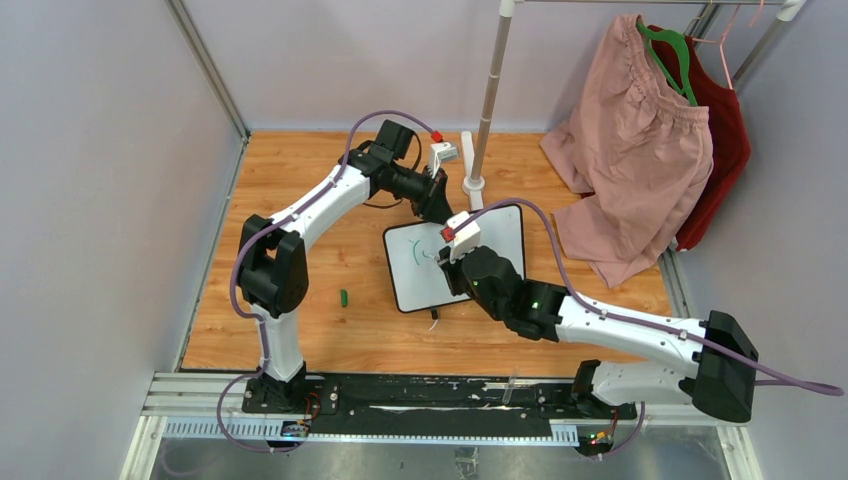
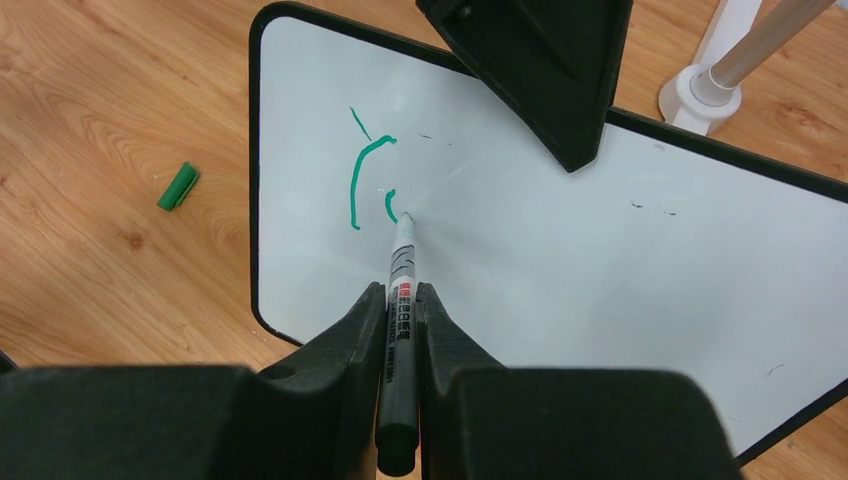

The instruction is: Write a sentence on the whiteboard

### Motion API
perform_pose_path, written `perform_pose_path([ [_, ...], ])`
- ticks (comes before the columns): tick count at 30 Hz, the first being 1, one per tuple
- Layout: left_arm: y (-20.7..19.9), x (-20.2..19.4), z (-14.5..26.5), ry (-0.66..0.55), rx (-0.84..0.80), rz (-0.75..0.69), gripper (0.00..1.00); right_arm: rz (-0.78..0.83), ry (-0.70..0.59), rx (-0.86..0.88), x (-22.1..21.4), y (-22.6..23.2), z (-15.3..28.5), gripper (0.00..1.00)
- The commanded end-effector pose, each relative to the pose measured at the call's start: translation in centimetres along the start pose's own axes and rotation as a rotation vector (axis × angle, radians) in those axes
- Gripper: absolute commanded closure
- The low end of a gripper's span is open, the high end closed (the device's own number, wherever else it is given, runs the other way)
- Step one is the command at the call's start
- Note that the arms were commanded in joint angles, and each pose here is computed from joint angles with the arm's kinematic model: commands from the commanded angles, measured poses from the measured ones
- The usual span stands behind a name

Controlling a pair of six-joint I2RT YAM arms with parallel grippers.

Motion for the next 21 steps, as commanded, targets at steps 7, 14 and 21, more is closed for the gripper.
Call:
perform_pose_path([
  [7,-0.49,-0.35,0.17,0.007,0.006,-0.004,1.00,-0.007,-0.040,-0.033,1.57,-0.74,-0.58,1.00],
  [14,-0.54,-0.38,0.19,0.007,0.005,-0.002,1.00,-0.012,-0.052,-0.024,1.74,-0.61,-0.69,1.00],
  [21,-0.58,-0.36,0.23,0.006,0.006,-0.003,1.00,-0.020,-0.061,-0.005,1.93,-0.29,-0.89,1.00],
])
Point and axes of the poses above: each gripper's point midway between its finger pads, its own z axis back along the fingers, its own y axis along the line the jaws close on, x = y × z, the point moved 7 cm from there along z, back along the fingers, and after that the axes turned 9 degrees about z, right-handed, at the moved point
